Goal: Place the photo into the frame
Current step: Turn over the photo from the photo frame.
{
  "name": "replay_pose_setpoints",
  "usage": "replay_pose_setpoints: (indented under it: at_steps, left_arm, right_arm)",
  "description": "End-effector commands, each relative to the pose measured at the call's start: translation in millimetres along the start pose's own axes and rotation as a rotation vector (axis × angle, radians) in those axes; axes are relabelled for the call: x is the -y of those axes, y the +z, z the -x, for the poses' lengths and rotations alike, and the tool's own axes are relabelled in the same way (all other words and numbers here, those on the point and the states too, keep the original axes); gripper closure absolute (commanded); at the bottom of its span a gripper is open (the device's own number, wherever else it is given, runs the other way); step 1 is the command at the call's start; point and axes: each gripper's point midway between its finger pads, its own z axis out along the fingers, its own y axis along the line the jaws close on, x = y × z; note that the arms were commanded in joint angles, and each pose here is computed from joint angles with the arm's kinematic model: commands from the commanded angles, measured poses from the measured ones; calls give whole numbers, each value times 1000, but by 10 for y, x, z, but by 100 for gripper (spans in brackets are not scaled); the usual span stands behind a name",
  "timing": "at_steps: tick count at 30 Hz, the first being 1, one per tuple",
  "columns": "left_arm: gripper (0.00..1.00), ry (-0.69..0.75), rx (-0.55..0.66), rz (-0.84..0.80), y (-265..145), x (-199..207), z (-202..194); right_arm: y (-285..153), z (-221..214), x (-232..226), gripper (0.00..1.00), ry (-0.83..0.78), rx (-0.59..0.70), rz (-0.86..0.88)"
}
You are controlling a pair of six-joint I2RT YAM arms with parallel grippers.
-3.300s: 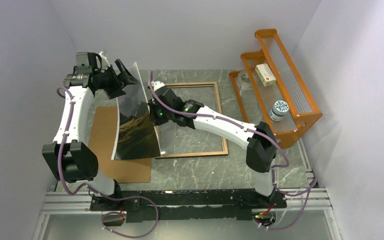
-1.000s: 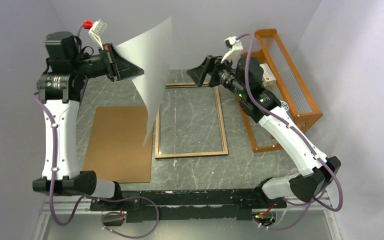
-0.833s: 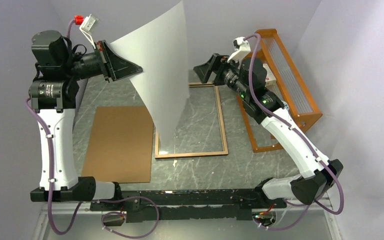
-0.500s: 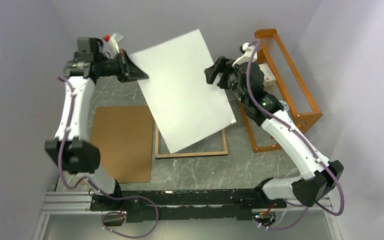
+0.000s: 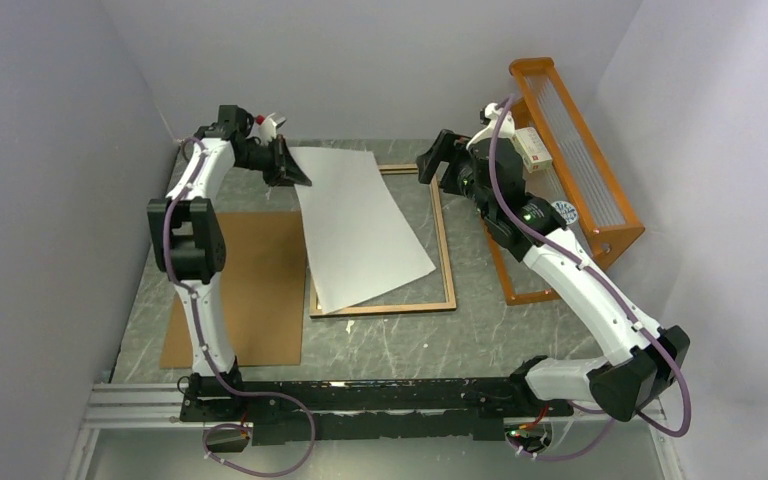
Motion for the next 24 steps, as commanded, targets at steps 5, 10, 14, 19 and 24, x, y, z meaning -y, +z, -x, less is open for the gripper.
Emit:
replay_pose_setpoints:
  at_steps: [5,10,14,19,24]
  left_arm:
    - [98,179,-24,-70,360,17,303]
    - [97,140,-55,-83,478,-106,278]
    - [81,58,-53,-40,495,-255,275]
    - [41,-29,42,-68,416,-257,322]
    - [33,-86,95,-102,411,-204,249]
  right_arm:
    - [-29,-132,173,17,-7,-33,-63]
    - [14,-248,242,17,-19,-65,-90]
    - [59,-312,245,17,-21,-85,-90]
    - [89,-381,254,17,-16,-101,-91]
    - [109,-402,274,17,-17,-97,-96]
